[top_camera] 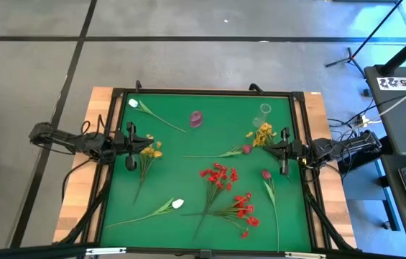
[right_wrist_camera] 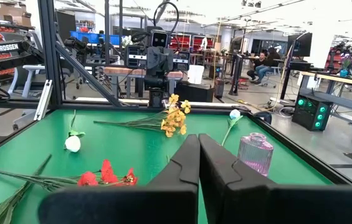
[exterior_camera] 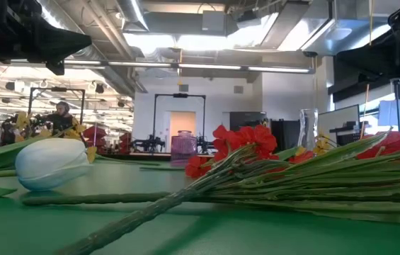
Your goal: Sort flowers into vase by color
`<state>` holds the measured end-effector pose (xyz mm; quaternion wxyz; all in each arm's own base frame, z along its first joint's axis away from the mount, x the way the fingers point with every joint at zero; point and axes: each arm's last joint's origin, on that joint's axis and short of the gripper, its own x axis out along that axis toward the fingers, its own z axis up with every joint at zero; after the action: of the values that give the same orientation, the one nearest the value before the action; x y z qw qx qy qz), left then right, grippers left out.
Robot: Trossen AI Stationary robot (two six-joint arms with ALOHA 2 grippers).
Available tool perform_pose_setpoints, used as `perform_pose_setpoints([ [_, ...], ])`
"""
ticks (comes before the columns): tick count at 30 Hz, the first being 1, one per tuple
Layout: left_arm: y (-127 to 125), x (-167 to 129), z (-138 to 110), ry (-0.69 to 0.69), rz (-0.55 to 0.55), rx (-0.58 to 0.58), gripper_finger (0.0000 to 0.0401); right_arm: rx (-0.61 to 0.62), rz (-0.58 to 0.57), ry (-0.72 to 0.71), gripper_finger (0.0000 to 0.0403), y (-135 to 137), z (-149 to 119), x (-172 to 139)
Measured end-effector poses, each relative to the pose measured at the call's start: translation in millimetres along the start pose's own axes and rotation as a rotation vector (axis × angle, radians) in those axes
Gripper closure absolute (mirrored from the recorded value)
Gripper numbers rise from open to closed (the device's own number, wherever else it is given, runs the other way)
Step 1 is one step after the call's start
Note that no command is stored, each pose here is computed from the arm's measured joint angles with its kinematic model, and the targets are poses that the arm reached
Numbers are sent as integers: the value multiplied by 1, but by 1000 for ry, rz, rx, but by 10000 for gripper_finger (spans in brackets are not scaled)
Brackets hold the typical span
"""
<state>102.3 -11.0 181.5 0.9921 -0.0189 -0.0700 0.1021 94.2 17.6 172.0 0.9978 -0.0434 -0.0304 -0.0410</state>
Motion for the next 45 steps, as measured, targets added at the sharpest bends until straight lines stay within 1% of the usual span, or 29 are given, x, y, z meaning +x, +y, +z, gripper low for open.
perform_pose_setpoints([
  [38, 0, 0, 0, 0, 0, 0, 401, 2, -2, -5, 402, 0, 0, 0],
  [42, 0, 0, 0, 0, 0, 0, 401, 12, -23, -23, 402, -1, 3, 0],
  [45, 0, 0, 0, 0, 0, 0, 401, 29, 14, -66, 402, 0, 7, 0],
])
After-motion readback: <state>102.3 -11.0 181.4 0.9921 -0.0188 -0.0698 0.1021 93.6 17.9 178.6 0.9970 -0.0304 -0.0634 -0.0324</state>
